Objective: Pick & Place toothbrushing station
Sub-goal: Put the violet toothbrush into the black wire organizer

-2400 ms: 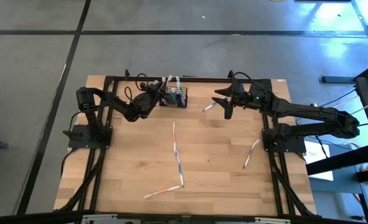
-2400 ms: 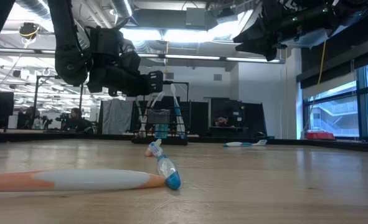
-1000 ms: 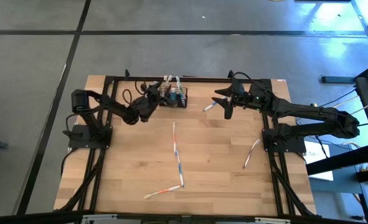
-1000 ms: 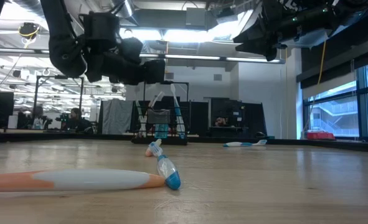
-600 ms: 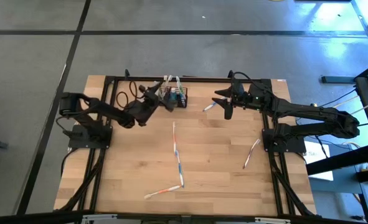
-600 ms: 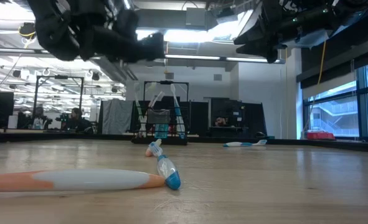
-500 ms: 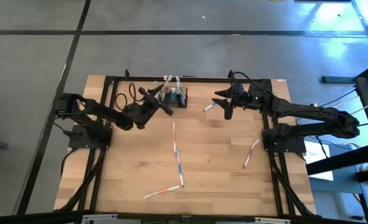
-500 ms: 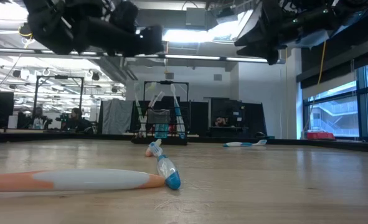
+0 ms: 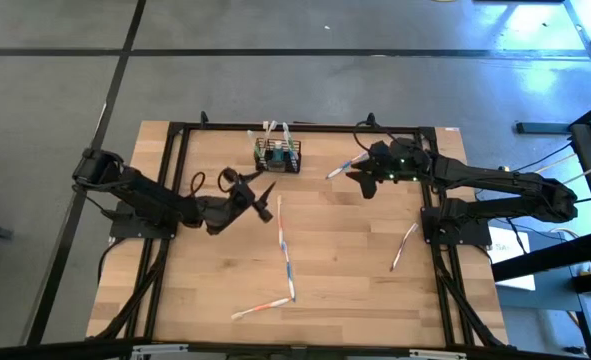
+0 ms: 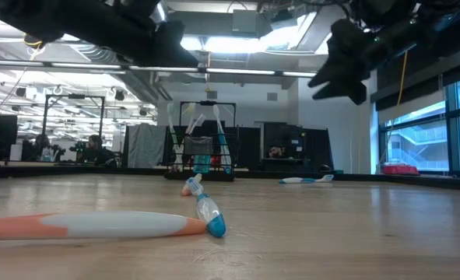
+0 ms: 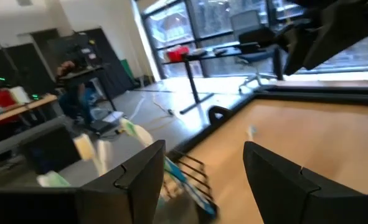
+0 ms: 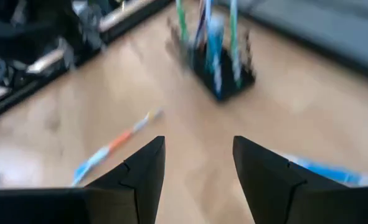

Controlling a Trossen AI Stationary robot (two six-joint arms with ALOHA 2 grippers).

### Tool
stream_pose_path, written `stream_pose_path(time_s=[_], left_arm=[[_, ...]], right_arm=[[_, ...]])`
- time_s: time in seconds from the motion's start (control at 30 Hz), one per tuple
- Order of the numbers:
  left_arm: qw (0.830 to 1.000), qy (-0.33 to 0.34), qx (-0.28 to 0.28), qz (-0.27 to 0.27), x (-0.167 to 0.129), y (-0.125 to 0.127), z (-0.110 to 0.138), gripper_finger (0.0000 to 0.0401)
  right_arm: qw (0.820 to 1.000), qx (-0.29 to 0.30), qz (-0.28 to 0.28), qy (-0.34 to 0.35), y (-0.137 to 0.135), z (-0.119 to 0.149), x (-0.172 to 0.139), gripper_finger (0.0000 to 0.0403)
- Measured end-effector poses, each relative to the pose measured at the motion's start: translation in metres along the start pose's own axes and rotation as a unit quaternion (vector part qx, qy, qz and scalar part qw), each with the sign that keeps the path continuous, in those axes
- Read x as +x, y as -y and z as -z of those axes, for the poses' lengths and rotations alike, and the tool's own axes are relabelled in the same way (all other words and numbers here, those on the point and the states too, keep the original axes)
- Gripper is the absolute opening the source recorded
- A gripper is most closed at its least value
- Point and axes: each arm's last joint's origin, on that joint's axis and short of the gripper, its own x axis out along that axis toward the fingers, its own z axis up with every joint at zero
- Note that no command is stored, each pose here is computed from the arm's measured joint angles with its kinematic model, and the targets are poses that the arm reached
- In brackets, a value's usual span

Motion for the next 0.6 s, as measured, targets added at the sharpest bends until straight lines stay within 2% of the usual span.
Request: stream_pose_path(time_s=[0.17,0.6], left_arm=[[1.000,-0.014,-0.014,0.020,-0.014,0.009,0.005,0.0212],[0.999,-0.015,-0.022,0.026,-0.020,0.006,0.000,0.0212]], right_arm=[[0.994,0.053,-0.043,-0.087,0.000,0.013,-0.001,0.0192],[0.970,0.136,-0.058,-0.193,-0.026,0.039,-0.009,0.0191]])
